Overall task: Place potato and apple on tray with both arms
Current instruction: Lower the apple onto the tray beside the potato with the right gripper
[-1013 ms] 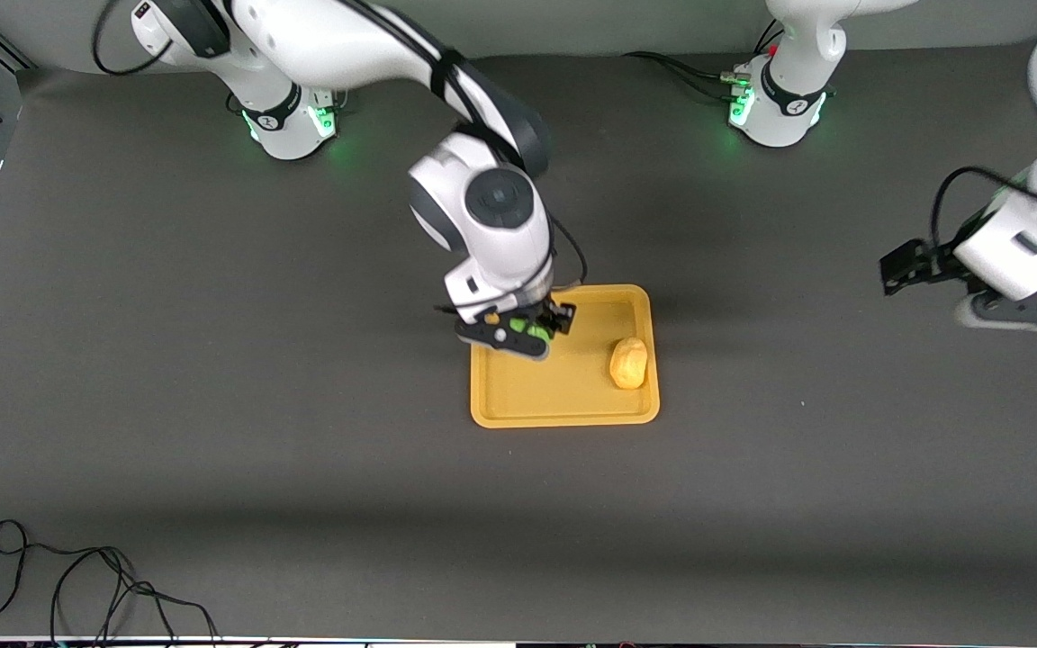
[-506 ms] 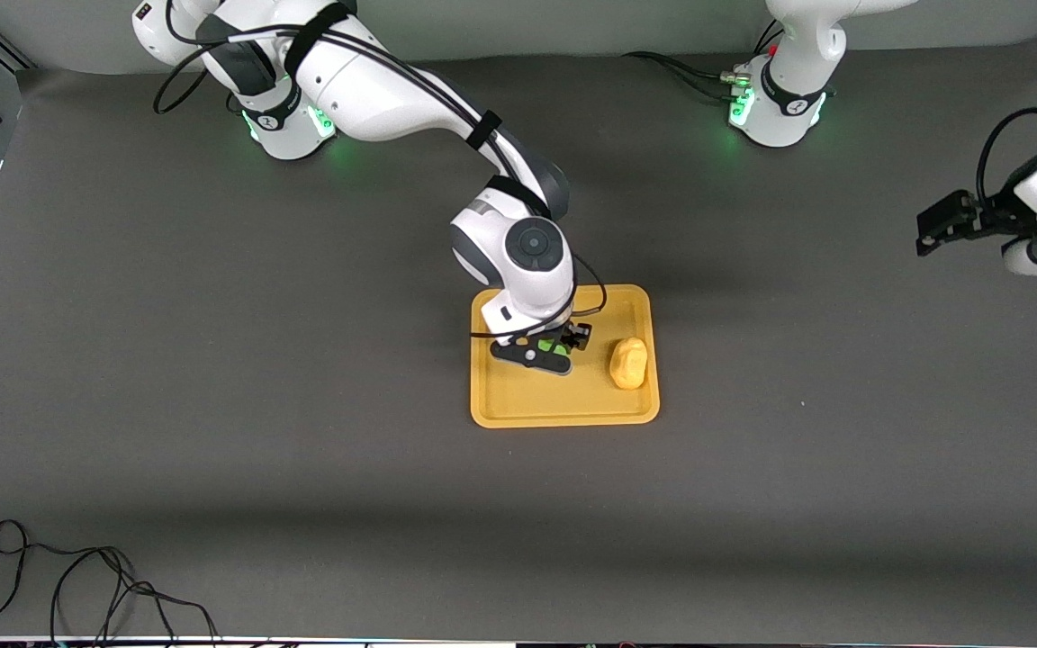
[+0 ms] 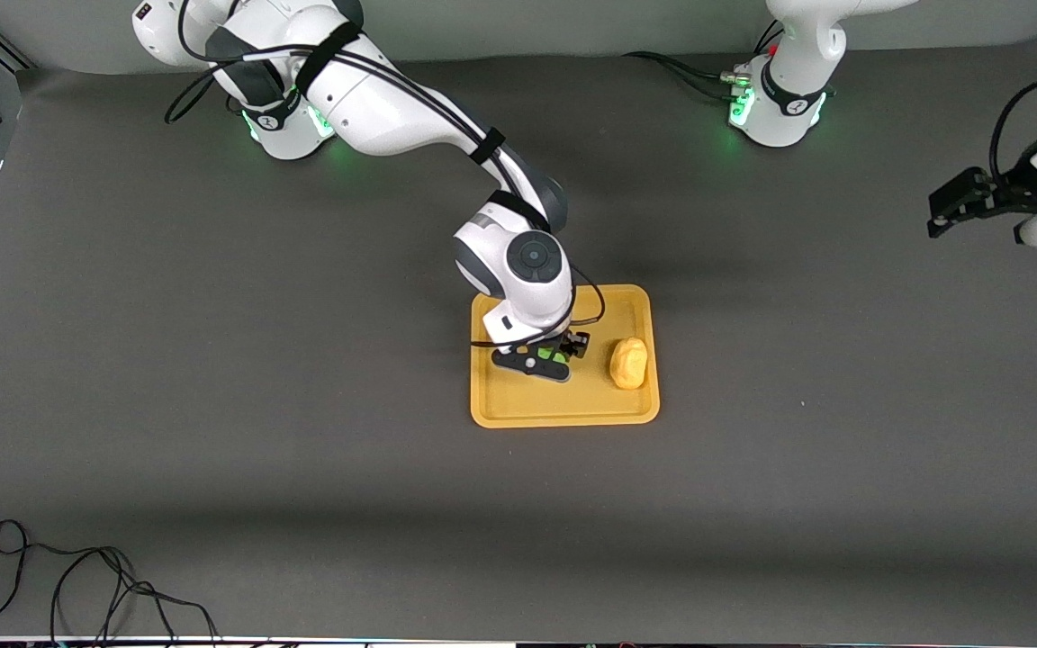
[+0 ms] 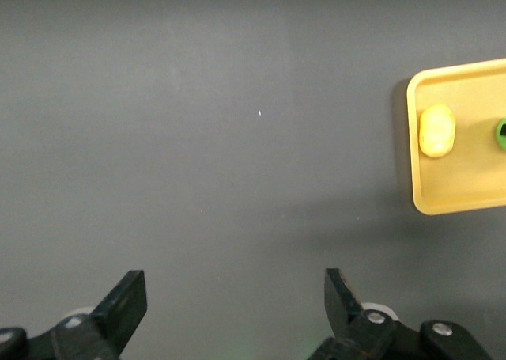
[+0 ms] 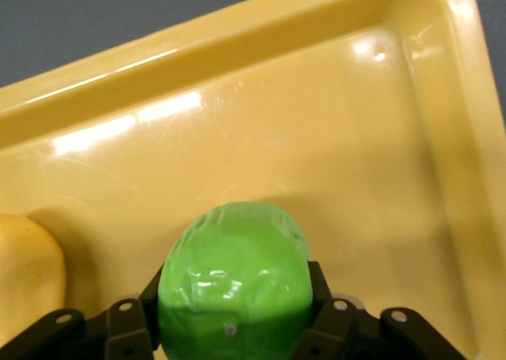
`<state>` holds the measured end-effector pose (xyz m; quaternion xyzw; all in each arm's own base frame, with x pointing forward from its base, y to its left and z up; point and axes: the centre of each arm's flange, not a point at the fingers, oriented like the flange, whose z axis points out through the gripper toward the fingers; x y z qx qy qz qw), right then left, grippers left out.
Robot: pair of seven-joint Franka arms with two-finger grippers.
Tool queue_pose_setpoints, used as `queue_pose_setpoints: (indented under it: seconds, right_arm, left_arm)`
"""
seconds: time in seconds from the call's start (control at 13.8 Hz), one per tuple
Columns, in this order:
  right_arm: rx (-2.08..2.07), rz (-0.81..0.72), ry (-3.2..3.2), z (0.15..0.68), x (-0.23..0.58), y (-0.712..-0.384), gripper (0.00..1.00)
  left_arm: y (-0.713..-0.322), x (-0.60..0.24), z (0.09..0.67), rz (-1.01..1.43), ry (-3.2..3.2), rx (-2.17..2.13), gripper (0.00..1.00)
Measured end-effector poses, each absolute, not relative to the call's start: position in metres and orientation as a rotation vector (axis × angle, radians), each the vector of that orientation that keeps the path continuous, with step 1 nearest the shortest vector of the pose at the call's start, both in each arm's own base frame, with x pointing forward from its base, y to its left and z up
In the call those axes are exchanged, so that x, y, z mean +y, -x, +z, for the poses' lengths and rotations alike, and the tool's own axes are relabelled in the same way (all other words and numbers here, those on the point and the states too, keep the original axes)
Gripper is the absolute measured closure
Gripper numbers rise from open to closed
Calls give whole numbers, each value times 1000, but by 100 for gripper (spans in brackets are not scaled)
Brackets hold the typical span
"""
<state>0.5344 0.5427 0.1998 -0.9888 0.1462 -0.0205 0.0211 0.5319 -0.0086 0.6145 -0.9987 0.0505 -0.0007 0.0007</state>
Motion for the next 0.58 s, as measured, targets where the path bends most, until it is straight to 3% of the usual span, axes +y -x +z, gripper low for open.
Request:
queue_pose_setpoints:
  seconds: [0.51, 0.58]
  right_arm:
    - [487, -64, 3058, 195, 543, -535, 31]
    - [497, -64, 3056, 195, 544, -535, 26]
  left_arm:
    - [-570, -5, 601, 11, 3150, 178, 0]
    - [-569, -5, 601, 12, 3150, 181, 0]
